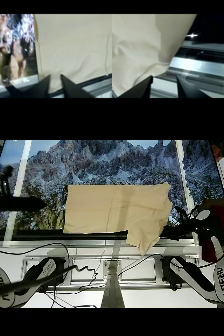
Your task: Fold the clothes and pants, and hang the long-sleeved shirts on hangers.
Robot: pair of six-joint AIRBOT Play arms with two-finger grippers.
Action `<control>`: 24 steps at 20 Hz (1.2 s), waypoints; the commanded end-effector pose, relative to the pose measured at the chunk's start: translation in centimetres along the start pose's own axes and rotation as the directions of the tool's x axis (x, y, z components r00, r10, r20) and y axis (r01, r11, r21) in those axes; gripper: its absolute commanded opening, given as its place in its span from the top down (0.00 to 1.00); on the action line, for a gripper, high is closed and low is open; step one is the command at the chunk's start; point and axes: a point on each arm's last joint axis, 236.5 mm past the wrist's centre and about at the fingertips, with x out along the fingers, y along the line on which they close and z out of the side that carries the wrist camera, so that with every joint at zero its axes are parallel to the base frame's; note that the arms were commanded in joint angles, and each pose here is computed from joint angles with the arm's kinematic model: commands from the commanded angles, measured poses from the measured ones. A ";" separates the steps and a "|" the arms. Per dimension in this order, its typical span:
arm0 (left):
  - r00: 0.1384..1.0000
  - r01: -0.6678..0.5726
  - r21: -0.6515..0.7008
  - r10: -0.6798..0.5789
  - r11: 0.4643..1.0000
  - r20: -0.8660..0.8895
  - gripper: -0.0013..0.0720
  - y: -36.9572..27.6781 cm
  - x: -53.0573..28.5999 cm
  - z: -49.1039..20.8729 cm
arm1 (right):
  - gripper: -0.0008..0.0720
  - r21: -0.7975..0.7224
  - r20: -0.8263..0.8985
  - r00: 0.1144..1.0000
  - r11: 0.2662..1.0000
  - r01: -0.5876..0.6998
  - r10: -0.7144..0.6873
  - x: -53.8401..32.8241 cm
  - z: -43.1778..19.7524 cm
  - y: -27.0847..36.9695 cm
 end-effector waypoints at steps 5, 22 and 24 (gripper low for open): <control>0.987 0.025 -0.113 -0.042 0.993 -0.155 0.23 1.0 5.0 -7.4 | 0.47 0.079 -0.046 0.996 0.994 -0.078 0.082 2.3 0.6 0.6; 0.987 -0.003 -0.274 -0.042 0.962 -0.158 0.25 2.1 10.3 -12.7 | 0.97 -0.071 0.198 0.970 0.989 -0.129 0.140 -1.8 4.9 5.8; 0.989 0.032 -0.253 -0.067 0.967 -0.133 0.26 1.4 10.7 -12.4 | 0.97 -0.085 0.217 0.966 0.988 -0.126 0.142 -1.7 5.4 6.2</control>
